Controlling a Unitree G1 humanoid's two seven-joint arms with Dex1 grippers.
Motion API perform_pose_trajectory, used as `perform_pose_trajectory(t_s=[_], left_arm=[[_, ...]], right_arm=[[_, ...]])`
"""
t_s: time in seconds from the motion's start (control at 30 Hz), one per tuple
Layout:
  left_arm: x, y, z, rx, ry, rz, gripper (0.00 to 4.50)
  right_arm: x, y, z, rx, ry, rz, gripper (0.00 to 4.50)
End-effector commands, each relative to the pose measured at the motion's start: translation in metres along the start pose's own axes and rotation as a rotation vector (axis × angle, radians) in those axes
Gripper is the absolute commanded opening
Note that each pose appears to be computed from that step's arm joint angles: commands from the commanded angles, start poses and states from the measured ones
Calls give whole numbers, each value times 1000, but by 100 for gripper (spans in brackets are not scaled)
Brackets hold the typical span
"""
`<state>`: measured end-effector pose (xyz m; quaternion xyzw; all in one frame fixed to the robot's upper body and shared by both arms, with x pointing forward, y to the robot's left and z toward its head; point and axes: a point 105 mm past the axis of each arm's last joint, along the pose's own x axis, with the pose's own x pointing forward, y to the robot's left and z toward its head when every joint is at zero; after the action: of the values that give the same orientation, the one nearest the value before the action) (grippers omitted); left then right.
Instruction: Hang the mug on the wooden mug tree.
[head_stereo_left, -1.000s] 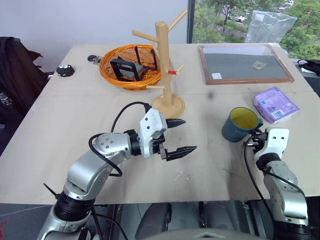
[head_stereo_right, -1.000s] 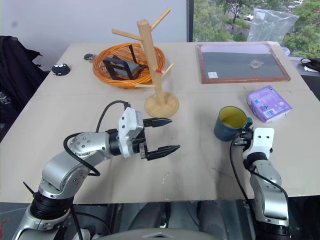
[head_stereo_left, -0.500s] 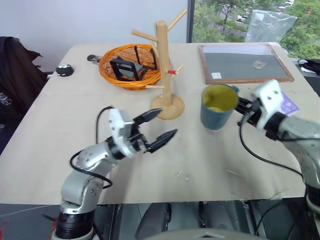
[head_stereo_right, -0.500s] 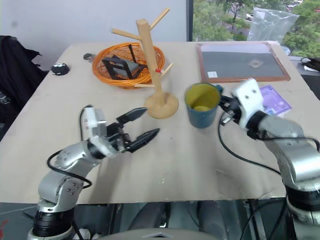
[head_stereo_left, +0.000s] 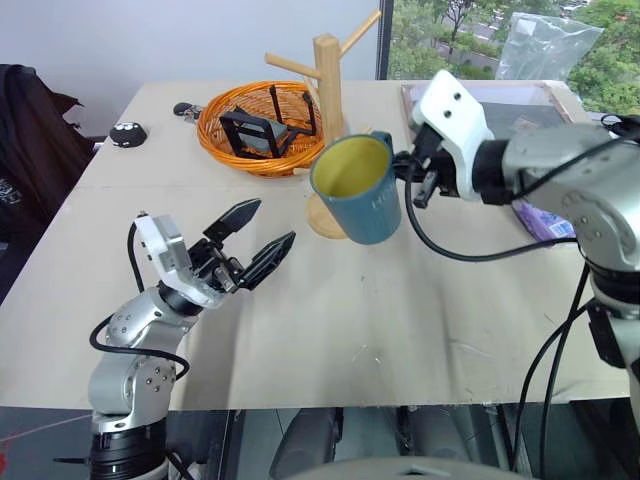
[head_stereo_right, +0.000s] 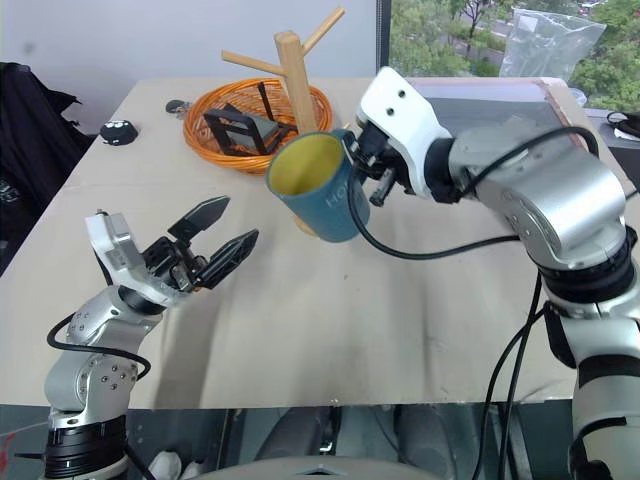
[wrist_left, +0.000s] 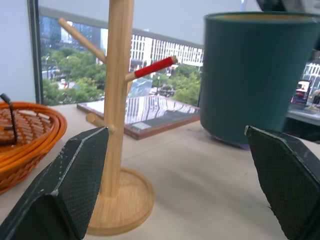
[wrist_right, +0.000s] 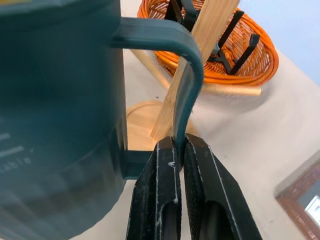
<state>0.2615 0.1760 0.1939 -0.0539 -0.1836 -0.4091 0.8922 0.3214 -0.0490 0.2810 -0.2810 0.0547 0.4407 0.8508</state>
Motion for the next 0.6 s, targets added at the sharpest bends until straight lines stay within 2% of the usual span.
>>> perform_pose_trajectory(t_s=[0.03,0.33,0.6], left_arm=[[1,1,11,32,-51,-11,450],[8,2,12,34,-79,-20,450],[12,-1,8,34,-75,-30,450]], right_arm=[[3,-5,12,-60,-5,-8,8],[23,-18,21,-123,48,-60,8],[33,-13,28,-142,50,-49,8]])
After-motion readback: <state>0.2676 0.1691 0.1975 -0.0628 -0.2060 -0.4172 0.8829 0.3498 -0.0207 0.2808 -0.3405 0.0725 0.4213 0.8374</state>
